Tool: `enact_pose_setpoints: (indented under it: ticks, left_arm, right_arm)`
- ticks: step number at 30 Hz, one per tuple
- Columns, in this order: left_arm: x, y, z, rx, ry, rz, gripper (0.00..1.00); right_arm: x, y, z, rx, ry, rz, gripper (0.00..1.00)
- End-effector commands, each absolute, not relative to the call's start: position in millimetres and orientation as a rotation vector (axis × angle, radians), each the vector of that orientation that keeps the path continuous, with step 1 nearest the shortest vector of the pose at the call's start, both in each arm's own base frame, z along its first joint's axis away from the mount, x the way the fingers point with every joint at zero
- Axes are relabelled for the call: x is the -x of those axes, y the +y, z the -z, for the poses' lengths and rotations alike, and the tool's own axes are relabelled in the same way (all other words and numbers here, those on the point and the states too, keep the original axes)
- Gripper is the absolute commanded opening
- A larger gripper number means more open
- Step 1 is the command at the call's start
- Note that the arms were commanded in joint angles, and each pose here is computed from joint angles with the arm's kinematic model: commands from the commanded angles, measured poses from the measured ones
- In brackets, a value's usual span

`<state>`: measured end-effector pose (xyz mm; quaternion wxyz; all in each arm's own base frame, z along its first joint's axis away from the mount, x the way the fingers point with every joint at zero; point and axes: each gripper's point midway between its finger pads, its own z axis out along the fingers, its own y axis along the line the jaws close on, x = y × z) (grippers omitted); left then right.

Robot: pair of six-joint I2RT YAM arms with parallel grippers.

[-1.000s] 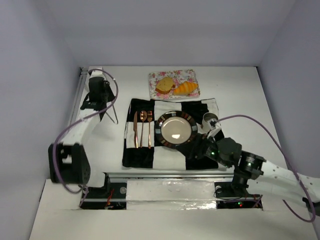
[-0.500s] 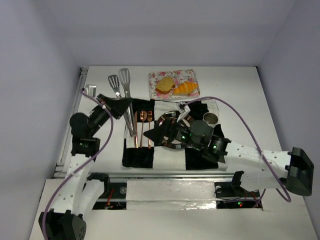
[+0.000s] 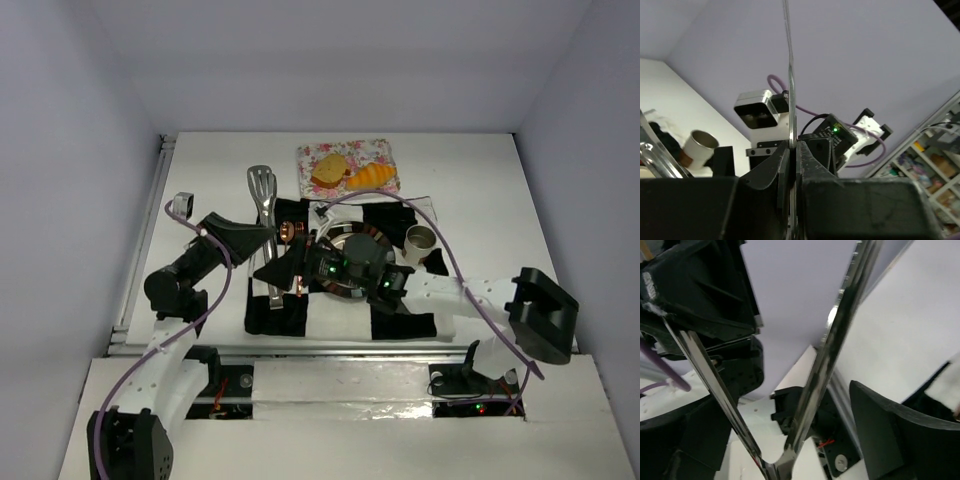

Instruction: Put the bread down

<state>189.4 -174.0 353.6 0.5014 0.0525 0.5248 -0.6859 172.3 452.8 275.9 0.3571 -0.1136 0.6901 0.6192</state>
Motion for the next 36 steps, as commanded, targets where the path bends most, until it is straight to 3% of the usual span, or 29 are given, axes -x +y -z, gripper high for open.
enact_pose_setpoints:
  ticks: [1,6,8,11,12,13,16,21,28,36]
  left_arm:
    - [-124,-172,-396,-0.431,0.954,1.673,0.00]
    - [-118,-172,-397,-0.458,0.948,1.665,0.00]
    - [-118,-172,-398,-0.464,0.945,1.650,0.00]
    - [-118,-174,-401,-0.484,0.950,1.628,0.00]
    - [-119,-174,-402,-0.484,0.962,1.624,0.03]
    - [-119,-175,-402,-0.491,0.968,1.616,0.15]
    - [-126,-176,-402,-0.476,1.003,1.581,0.35]
    - [-132,-177,-396,-0.462,1.055,1.550,0.54]
    - [-146,-178,-388,-0.435,1.160,1.462,0.99]
    - [-187,-169,-362,-0.336,1.377,1.240,0.99]
  right_arm:
    - [-164,464,-320,0.320,1.599,-1.765,0.93]
    - [-157,466,-334,0.277,1.493,-1.919,0.81]
    - [-153,466,-327,0.260,1.498,-1.968,0.71]
    - [-153,462,-326,0.233,1.475,-1.989,0.66]
    - [-154,461,-324,0.227,1.483,-1.982,0.66]
    - [-157,461,-322,0.210,1.493,-1.966,0.65]
    - [-166,459,-320,0.173,1.535,-1.897,0.60]
    - [-179,447,-328,0.127,1.567,-1.829,0.56]
    - [-195,426,-337,0.076,1.567,-1.788,0.54]
    - [-231,395,-319,0.020,1.738,-1.563,0.53]
